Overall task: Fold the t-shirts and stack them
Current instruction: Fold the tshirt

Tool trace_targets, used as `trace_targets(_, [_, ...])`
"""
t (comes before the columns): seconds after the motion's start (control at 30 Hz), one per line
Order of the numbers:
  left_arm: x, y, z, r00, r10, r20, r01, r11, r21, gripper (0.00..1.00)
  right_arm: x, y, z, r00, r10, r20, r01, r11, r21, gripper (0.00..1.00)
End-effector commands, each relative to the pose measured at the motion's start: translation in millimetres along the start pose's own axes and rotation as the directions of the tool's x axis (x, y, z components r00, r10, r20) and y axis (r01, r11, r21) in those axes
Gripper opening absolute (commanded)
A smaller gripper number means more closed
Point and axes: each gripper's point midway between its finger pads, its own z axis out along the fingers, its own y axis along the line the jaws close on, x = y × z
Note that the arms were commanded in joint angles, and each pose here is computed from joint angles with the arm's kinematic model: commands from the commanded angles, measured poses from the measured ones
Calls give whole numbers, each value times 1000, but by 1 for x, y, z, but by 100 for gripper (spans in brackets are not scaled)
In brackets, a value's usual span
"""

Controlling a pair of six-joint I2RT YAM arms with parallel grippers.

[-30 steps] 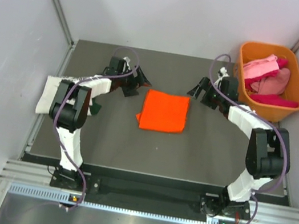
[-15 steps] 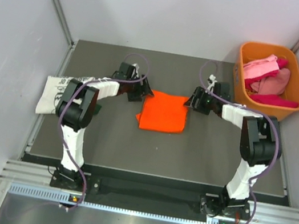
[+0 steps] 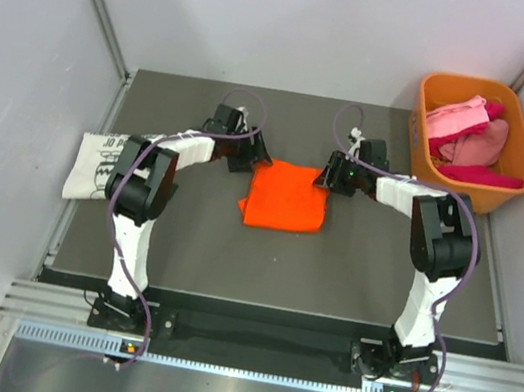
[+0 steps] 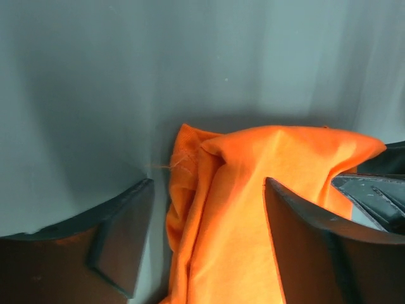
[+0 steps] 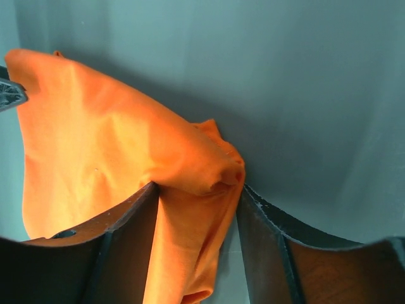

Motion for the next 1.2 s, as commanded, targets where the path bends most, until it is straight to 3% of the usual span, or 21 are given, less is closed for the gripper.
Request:
trace_targets(0.0, [9, 20, 1, 999, -9, -33, 6, 996, -89, 79, 1, 2, 6, 999, -31, -11, 31, 999, 15, 52])
trace_targets(0.1, [1, 26, -21, 999, 40, 13, -38, 985, -166, 88, 2, 1, 4, 1000, -29, -5, 29, 999, 17, 52])
trace_targets(0.17, [-13, 48, -39, 992, 107, 61, -83, 946, -315, 89, -1, 3, 3, 999, -31, 11, 31, 999, 11, 51])
trace_targets(0.27, [-41, 85, -87, 972, 203, 118, -97, 804, -587, 88, -2, 4, 0, 999, -37, 28, 36, 999, 11, 50])
trace_targets(0.3, [-47, 106, -110, 966, 230, 117, -84, 707, -702, 88, -1, 3, -1, 999, -34, 27, 33, 999, 12, 50])
trace_targets(0.33, [-55, 118, -122, 965, 232, 119, -69, 665, -743, 84, 0, 4, -2, 999, -34, 27, 33, 999, 9, 49])
trace_targets(0.53, [-78, 172, -173, 957, 256, 136, 19, 411, -912, 80, -8, 8, -7, 998, -43, 49, 43, 999, 8, 49])
trace_targets(0.73, [-78, 220, -190, 969, 241, 60, 10, 204, -979, 73, -14, 4, -13, 994, -66, 89, 63, 997, 36, 49])
trace_targets(0.87, [-72, 237, -181, 977, 209, 33, -9, 197, -980, 64, -14, 6, -14, 994, -65, 86, 62, 998, 27, 49])
trace_targets(1.0, [-62, 242, -168, 984, 178, 7, -34, 226, -974, 46, -13, 6, -16, 994, -66, 89, 63, 997, 33, 48])
trace_targets(1.17, [-54, 235, -159, 986, 164, 18, -32, 298, -954, 0, -13, 6, -18, 993, -70, 92, 67, 997, 37, 47])
